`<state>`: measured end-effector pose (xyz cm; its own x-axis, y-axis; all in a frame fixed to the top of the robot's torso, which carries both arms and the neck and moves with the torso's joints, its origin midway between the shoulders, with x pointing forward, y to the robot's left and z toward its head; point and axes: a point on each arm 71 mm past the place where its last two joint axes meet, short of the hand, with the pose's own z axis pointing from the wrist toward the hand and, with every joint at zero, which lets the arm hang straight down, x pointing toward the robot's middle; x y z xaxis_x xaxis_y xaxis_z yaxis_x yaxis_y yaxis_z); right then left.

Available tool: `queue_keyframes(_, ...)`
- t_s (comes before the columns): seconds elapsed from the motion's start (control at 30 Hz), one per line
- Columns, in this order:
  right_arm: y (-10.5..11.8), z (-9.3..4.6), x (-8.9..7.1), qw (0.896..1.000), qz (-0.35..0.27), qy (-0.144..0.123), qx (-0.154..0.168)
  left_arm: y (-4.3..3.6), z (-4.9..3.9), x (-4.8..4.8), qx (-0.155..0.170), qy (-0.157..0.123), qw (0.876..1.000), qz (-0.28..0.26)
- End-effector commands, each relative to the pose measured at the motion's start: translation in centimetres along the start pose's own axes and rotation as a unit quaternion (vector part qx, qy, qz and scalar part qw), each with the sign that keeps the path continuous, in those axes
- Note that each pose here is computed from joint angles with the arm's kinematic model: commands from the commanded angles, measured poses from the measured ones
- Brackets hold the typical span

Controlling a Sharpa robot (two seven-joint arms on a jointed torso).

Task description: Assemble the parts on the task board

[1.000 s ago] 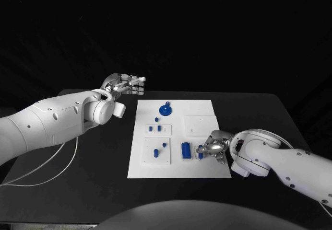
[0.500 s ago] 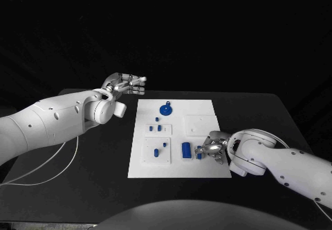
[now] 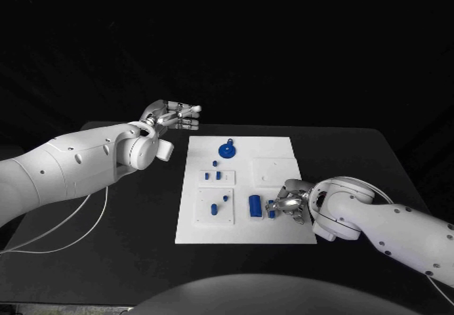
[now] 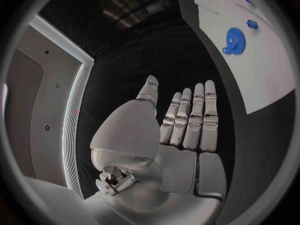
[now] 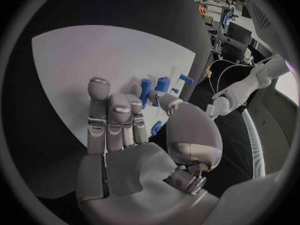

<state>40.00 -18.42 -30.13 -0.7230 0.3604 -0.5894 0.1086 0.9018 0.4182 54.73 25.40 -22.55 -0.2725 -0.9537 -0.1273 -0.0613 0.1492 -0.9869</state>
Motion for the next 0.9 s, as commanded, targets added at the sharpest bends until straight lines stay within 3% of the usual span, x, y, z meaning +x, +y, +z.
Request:
queue_keyframes(0.03,0.02,0.13,0.25,1.0,-0.015,0.004,-0.003,-0.04,0.04,0.31,0.002,0.01,1.0,-0.002)
queue_keyframes(0.9,-0.65,0.53,0.7,0.999,-0.031,0.025,0.008,-0.01,0.06,0.38,0.0,0.012,1.0,-0.002)
